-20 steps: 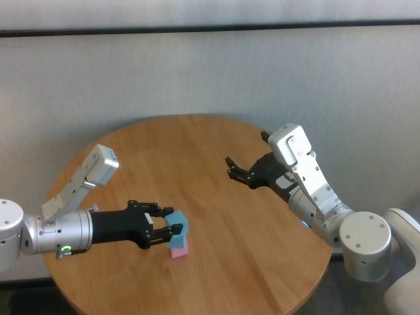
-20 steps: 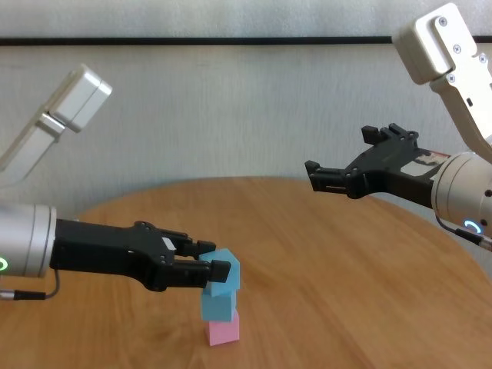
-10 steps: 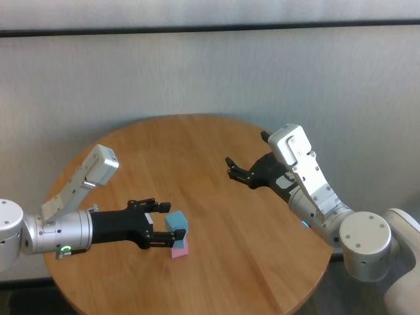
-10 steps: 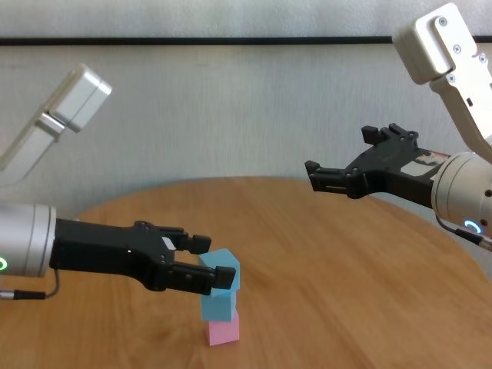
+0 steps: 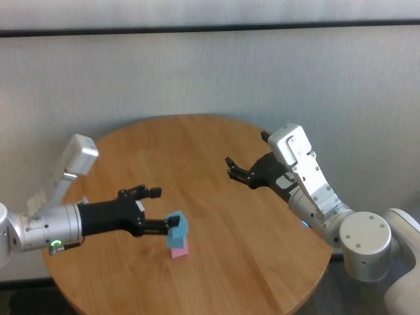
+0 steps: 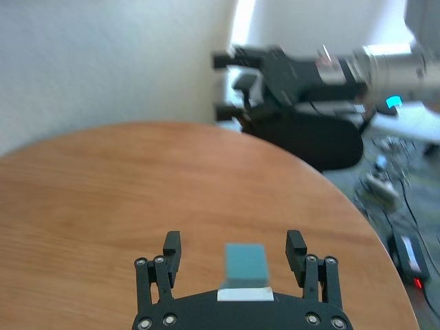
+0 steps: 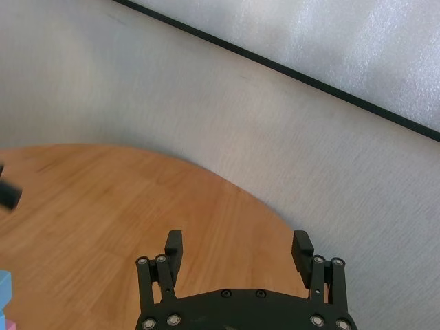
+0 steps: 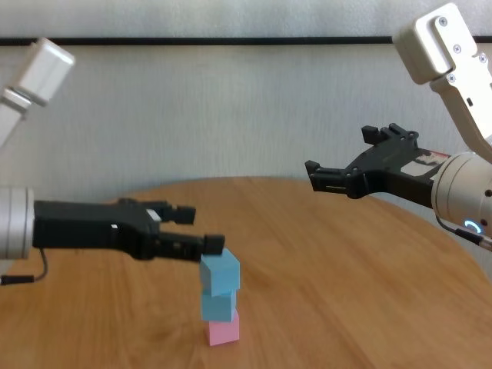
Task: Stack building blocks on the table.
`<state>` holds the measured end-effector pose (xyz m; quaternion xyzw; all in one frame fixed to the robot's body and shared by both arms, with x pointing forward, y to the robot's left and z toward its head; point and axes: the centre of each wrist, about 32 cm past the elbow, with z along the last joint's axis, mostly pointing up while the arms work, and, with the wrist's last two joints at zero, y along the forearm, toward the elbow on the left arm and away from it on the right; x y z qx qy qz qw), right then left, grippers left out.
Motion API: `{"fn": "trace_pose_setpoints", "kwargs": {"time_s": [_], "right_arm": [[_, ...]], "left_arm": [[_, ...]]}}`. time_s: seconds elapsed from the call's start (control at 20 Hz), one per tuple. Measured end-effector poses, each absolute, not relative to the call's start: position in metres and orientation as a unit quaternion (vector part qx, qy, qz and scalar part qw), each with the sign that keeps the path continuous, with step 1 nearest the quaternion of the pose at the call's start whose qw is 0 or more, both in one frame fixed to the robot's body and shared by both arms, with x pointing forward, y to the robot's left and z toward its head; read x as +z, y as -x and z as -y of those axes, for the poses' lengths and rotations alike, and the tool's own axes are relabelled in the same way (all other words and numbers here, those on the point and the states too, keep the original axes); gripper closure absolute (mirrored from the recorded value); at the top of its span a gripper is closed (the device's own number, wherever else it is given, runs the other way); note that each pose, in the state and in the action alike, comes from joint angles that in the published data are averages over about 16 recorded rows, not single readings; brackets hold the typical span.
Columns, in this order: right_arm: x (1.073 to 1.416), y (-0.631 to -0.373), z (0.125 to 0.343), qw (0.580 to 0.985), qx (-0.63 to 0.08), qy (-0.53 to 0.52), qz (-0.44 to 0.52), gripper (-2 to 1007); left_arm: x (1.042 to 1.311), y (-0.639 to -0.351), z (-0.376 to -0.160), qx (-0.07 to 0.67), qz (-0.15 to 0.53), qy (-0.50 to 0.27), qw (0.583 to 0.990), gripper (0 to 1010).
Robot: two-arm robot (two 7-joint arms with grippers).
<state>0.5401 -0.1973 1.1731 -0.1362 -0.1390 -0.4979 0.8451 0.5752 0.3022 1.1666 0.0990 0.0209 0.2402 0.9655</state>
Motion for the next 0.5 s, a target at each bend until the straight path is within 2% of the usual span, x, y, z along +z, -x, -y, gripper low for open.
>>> {"fn": "trace_pose_setpoints", "kwargs": {"time_s": [0.5], "right_arm": [[1.1731, -0.5401, 0.1973, 0.845, -0.498, 0.136, 0.139, 4]], "left_arm": [[1.1705, -0.5728, -0.3103, 0.34, 0.004, -0.036, 0.94, 10]]}}
